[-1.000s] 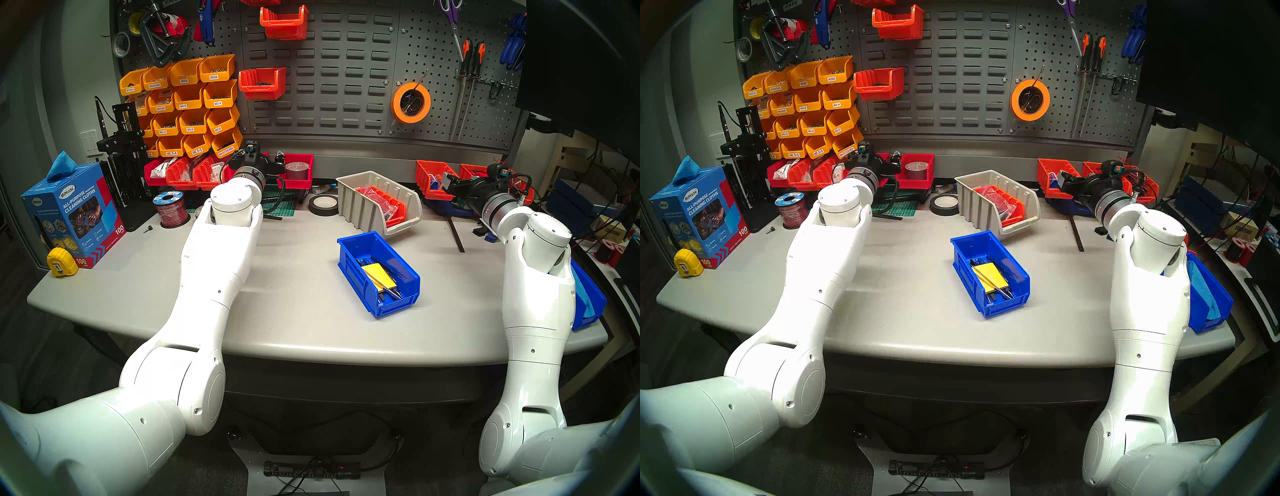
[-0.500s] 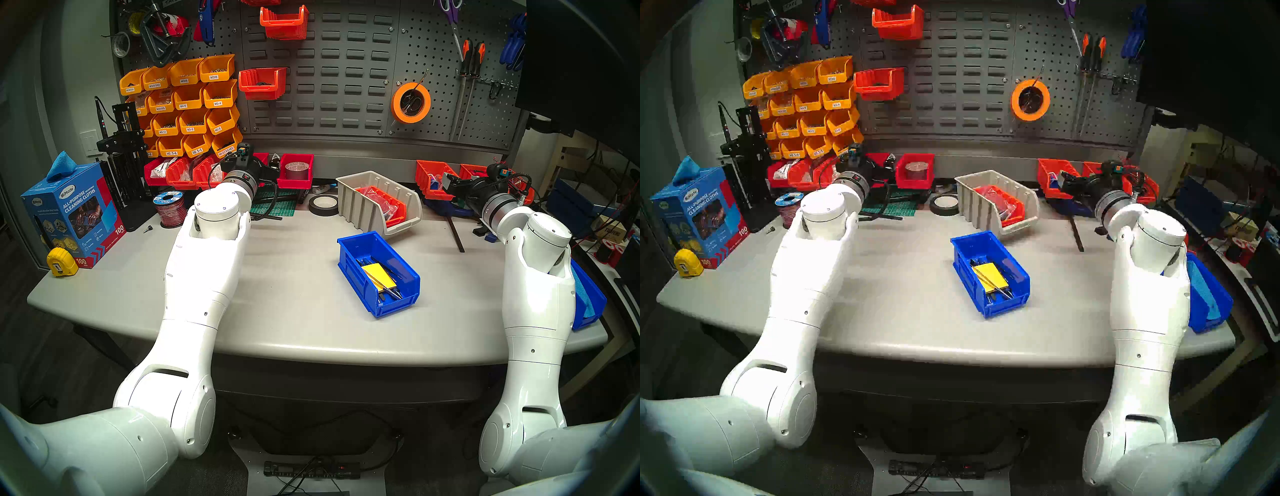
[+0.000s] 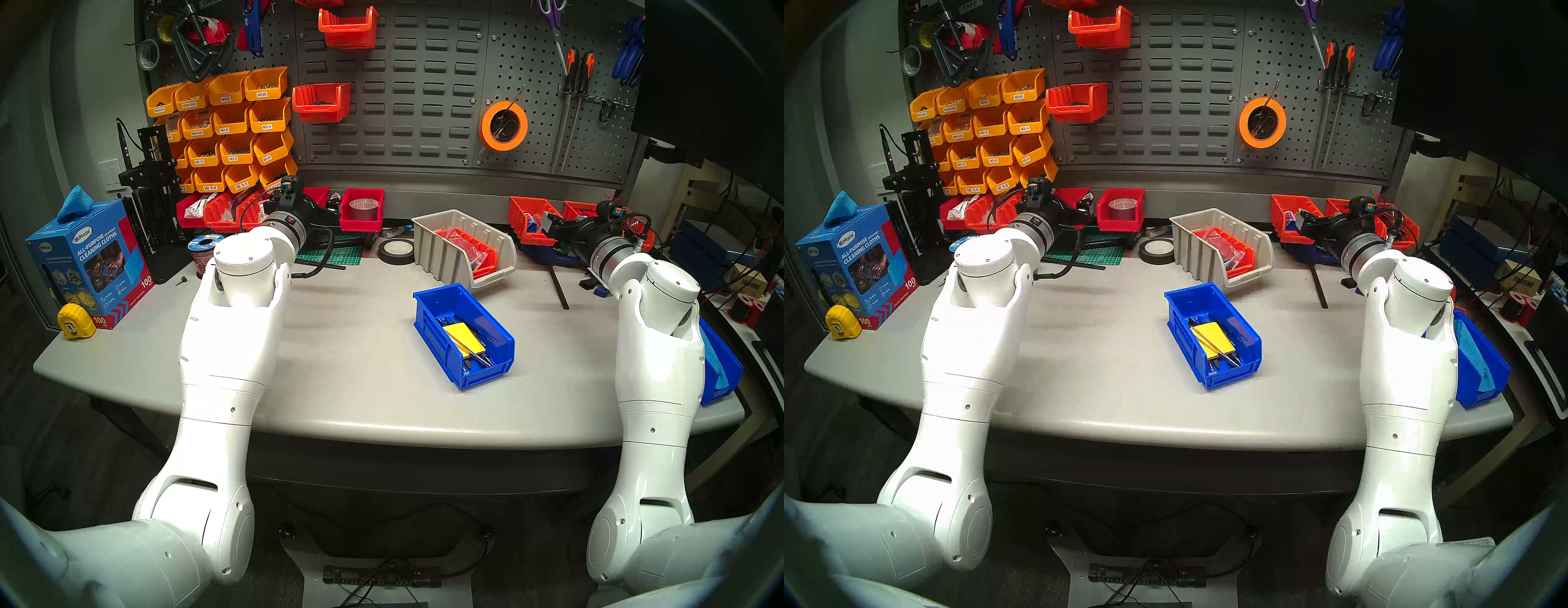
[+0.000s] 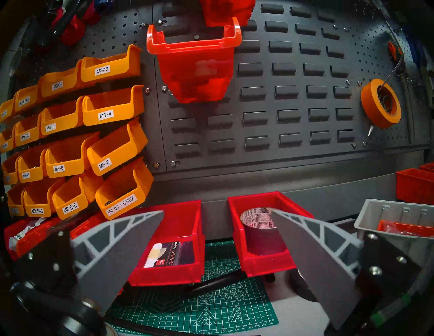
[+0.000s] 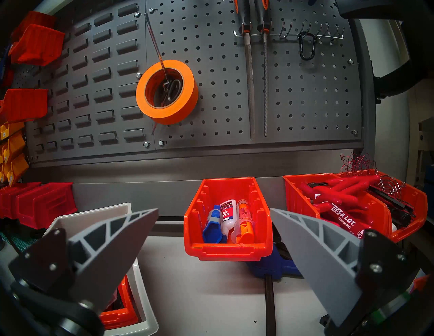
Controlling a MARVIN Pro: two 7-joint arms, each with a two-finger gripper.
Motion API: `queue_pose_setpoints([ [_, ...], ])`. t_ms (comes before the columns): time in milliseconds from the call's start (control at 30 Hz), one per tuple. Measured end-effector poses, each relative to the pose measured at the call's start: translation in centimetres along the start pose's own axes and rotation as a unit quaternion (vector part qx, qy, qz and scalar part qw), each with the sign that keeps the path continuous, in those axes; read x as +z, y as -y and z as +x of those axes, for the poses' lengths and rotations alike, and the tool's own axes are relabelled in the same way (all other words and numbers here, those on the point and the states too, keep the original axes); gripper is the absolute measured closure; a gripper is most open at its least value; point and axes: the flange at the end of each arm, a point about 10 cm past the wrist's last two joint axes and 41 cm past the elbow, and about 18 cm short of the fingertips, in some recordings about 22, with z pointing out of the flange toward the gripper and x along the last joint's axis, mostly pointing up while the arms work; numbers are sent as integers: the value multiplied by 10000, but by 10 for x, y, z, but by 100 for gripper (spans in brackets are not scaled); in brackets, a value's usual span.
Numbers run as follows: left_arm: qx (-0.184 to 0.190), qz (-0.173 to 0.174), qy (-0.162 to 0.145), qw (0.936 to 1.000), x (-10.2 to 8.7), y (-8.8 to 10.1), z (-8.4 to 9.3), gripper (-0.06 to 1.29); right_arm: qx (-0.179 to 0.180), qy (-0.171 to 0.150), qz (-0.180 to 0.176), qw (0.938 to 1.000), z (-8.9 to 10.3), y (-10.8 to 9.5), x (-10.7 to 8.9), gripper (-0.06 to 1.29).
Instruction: Hang all the unorganized tool boxes onto the wall
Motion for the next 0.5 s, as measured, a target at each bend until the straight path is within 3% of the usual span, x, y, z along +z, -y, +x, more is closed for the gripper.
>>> queue_pose_setpoints([
  [500, -67, -102, 521, 9986, -39, -3, 13, 0, -17, 108, 152, 9998, -1, 4, 4, -1],
])
